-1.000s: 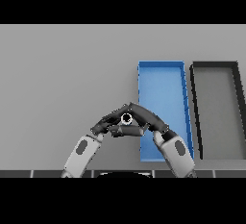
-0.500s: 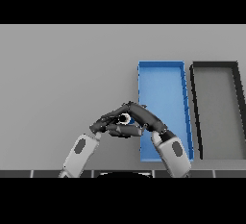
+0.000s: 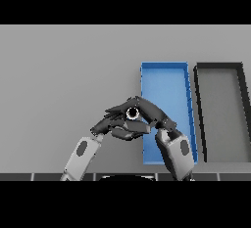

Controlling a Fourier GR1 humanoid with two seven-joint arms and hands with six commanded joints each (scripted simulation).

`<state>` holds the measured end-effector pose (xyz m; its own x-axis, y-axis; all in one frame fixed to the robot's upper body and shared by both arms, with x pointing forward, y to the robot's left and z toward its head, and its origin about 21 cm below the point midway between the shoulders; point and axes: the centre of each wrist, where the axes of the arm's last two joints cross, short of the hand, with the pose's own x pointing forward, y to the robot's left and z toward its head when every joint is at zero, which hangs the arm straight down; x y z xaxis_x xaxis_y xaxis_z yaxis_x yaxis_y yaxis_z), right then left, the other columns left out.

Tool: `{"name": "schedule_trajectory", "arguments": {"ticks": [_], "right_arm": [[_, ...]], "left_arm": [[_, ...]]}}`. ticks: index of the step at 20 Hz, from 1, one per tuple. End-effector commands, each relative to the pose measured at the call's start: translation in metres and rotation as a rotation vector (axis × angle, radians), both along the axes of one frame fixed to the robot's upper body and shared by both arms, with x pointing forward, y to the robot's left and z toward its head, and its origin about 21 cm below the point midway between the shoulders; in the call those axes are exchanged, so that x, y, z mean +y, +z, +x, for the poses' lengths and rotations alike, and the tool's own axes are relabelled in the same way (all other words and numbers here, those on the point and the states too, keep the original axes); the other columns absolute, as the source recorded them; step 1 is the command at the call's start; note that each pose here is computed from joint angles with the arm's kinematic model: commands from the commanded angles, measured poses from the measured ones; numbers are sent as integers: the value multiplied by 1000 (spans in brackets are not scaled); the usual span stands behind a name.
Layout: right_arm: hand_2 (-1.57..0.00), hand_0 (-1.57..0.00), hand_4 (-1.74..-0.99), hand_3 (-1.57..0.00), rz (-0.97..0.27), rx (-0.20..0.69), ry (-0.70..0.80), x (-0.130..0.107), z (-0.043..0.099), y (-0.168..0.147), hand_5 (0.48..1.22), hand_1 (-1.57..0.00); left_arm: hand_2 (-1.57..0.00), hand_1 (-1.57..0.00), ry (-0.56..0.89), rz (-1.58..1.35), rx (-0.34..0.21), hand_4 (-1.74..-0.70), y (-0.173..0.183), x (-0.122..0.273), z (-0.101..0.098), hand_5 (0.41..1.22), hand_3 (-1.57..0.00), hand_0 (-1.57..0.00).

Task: Pick up the blue pipe and place it into the blue bin.

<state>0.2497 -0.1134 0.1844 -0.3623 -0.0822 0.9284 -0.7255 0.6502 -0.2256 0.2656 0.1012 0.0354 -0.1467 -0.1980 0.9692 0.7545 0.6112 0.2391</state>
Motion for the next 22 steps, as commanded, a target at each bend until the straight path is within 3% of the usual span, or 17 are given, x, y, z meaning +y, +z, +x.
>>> {"name": "schedule_trajectory", "arguments": {"ticks": [1, 6, 10, 12, 16, 22], "right_arm": [[-1571, -1571, -1494, -1571, 14, 25, -2, -3, 1, 9, 1221, -1571], [-1571, -1571, -1496, -1571, 124, 34, -2, -21, 14, 59, 1221, -1571], [-1571, -1571, -1498, -1571, 243, -36, -164, -52, 29, 102, 1221, -1571], [-1571, -1571, -1498, -1571, 217, -53, -248, -65, 39, 108, 1221, -1571], [-1571, -1571, -1499, -1571, 172, 14, -439, -101, 56, 92, 1221, -1571], [-1571, -1571, -1499, -1571, 86, 171, -632, -137, 59, 41, 1221, -1571]], "left_arm": [[-9, -9, -4, 0, 3, -971, -1, -3, -1, 493, -7, -10], [-2, -2, 12, -4, -6, -956, 3, 1, -2, 475, -2, -3], [0, 0, -6, -11, -27, -947, 2, 3, -7, 468, 0, 0], [0, 0, 4, -11, -24, -948, 5, 6, -6, 466, 0, 0], [1, 1, 19, -2, -17, -951, 9, 8, -8, 474, 1, 1], [1, 1, 25, -6, -32, -941, 10, 14, -4, 463, 1, 1]]}}
